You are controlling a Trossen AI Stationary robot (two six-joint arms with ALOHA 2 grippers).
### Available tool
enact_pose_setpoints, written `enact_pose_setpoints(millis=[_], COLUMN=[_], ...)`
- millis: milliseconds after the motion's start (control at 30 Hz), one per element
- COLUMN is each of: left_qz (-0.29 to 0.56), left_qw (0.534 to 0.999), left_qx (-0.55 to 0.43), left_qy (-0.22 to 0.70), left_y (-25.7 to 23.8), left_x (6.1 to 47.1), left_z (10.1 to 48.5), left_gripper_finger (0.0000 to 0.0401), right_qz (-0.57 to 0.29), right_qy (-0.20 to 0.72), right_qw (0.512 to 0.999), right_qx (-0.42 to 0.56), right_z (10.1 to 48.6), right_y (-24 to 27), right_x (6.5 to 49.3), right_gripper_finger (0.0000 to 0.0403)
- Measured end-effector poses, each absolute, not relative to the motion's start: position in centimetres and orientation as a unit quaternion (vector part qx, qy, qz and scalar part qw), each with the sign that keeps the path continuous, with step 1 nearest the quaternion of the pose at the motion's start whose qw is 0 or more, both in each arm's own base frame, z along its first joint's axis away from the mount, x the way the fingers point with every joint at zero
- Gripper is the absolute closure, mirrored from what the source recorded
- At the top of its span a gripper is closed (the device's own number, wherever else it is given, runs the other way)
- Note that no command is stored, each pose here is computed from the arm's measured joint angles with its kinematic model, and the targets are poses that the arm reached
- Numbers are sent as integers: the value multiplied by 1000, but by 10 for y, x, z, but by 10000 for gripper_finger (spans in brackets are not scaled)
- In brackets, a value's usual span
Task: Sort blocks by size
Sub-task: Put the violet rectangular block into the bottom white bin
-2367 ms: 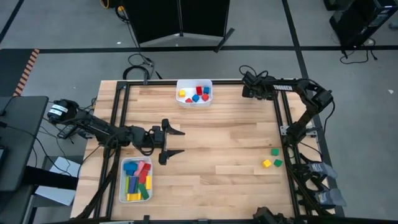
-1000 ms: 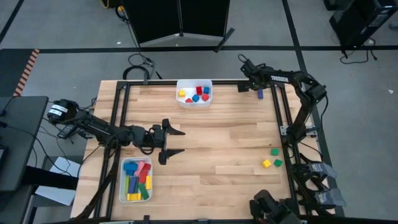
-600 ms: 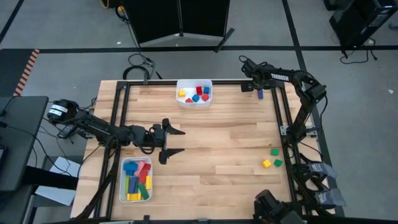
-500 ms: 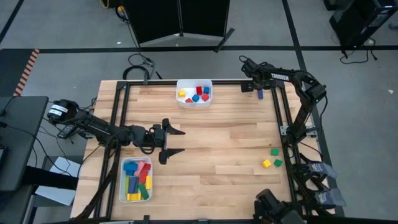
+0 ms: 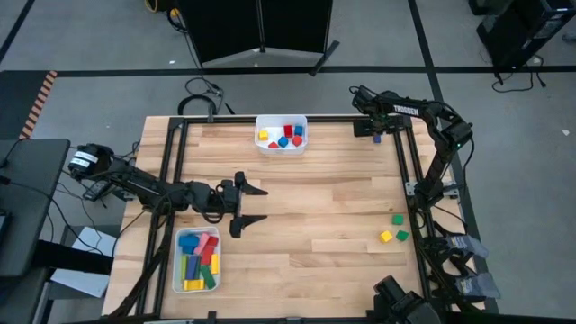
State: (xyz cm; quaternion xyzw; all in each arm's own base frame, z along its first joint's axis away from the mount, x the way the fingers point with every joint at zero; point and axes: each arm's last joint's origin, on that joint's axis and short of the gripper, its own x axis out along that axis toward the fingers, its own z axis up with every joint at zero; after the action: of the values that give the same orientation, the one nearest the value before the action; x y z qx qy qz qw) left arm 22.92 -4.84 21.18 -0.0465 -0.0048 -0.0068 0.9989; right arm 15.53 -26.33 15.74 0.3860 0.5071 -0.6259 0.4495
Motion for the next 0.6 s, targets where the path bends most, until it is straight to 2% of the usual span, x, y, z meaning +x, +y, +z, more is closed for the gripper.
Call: enact_pose_setpoints(millis=[400, 600], left_qz=[-19, -19], left_qw=[998, 998], left_qx=[-60, -60], left_qy=[-4, -5], left_y=[-49, -49], left_x=[229, 229], left_z=[212, 212], left_gripper_finger=[48, 48], right_qz=[-611, -609], right_qy=[519, 512], right_qw=[441, 443], right_qx=[403, 413], right_z=[149, 148], right_y=[-252, -252], right_x=[158, 159], right_gripper_finger=[83, 71])
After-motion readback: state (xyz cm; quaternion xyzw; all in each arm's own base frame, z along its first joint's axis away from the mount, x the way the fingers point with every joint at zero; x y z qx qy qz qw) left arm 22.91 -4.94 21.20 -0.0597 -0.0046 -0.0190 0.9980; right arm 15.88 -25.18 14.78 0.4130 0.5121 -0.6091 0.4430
